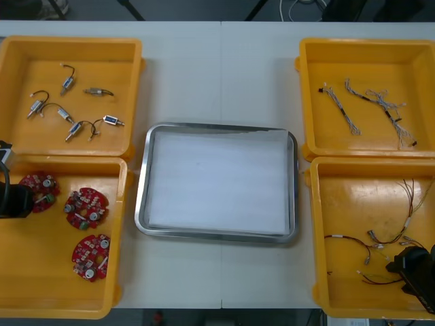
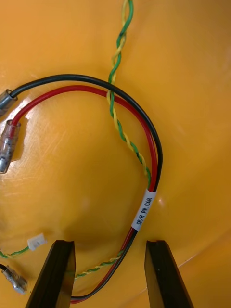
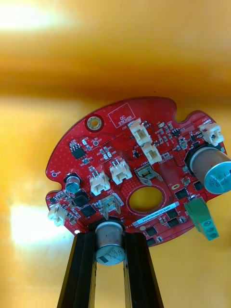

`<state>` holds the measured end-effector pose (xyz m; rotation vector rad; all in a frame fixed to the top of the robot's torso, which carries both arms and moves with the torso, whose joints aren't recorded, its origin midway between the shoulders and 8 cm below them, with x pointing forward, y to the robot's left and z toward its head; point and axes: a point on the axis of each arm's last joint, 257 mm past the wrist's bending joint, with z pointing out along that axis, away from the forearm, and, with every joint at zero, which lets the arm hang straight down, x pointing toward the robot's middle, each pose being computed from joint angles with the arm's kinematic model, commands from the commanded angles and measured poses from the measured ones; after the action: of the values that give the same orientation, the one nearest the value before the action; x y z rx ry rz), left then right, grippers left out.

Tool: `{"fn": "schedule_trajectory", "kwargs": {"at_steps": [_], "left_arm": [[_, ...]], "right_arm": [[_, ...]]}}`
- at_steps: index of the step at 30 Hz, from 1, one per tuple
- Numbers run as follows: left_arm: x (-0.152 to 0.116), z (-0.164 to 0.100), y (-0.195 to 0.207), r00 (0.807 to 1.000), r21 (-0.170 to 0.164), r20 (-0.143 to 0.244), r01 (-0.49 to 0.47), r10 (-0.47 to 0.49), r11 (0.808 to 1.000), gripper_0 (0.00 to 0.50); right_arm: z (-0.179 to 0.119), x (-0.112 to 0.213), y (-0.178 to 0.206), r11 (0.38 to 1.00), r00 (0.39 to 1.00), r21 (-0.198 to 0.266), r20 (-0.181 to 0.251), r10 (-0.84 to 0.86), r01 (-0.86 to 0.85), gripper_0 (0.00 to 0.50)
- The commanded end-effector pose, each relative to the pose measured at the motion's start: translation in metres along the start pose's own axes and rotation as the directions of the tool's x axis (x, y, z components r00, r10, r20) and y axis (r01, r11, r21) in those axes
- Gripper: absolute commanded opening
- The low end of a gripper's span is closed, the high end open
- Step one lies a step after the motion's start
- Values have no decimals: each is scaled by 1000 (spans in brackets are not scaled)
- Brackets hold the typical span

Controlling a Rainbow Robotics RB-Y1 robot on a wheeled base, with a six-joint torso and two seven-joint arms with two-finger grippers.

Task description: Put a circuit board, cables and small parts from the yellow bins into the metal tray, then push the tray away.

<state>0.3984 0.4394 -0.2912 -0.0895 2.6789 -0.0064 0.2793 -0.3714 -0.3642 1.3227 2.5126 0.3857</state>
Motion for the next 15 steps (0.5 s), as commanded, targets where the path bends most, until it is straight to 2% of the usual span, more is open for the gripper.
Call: {"fn": "schedule_trajectory", "kwargs": {"at_steps": [1,2,3,4,5,9,13,15], "left_arm": [[-5,-37,21,998,-48,-13,-56,56,997,0],[-4,-44,21,998,-50,-18,-61,60,997,0],[-4,-52,20,998,-51,-22,-63,62,997,0],[-5,-56,21,998,-55,-22,-62,61,997,0],[-5,-63,20,997,-57,-26,-68,67,996,0],[-2,-89,18,996,-71,-38,-82,80,994,0],[-2,-109,8,993,-82,-37,-112,109,990,0],[0,-119,0,995,-86,-45,-97,93,992,0]], "right_arm": [[8,10,-16,999,999,23,-8,44,-43,240],[8,11,-17,999,999,26,-9,45,-45,176],[9,11,-18,999,999,28,-10,47,-47,81],[9,11,-19,999,999,29,-10,45,-45,17],[11,11,-20,998,999,30,-13,49,-48,0],[15,12,-13,997,997,-6,-33,73,-73,0],[12,5,-10,997,997,-10,-24,72,-72,0],[6,-3,-4,998,998,-20,-10,61,-61,0]]}}
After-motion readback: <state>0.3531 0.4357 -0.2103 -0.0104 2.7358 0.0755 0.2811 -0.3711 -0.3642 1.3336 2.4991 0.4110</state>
